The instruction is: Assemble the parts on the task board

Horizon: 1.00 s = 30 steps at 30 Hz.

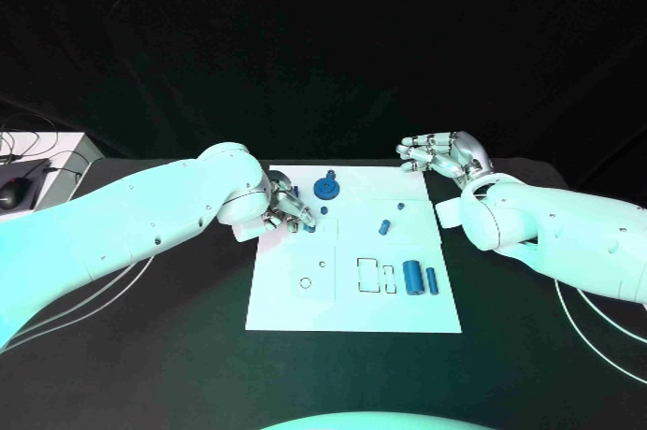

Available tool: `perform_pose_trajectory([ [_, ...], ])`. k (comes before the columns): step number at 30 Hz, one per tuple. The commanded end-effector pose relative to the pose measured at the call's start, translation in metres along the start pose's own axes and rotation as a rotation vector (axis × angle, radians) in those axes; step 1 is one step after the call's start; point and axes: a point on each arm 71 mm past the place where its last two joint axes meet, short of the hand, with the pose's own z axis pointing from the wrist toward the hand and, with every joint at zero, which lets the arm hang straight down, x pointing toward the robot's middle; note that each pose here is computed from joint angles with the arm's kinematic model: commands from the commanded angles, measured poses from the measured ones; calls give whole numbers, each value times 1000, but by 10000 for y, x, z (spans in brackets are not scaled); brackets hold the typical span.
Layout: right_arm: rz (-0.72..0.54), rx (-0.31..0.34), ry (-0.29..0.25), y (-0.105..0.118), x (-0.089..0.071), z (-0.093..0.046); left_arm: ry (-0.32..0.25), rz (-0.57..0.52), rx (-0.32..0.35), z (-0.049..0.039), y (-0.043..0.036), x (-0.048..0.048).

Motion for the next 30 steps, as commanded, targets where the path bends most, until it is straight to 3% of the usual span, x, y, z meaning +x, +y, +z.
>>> perform_pose_trajectory([
  [1, 4, -10, 14, 8, 10, 1, 9, 11, 14, -3, -20, 15],
  [30, 4, -10, 15, 8, 13, 3, 7, 48, -10, 16, -20, 11],
])
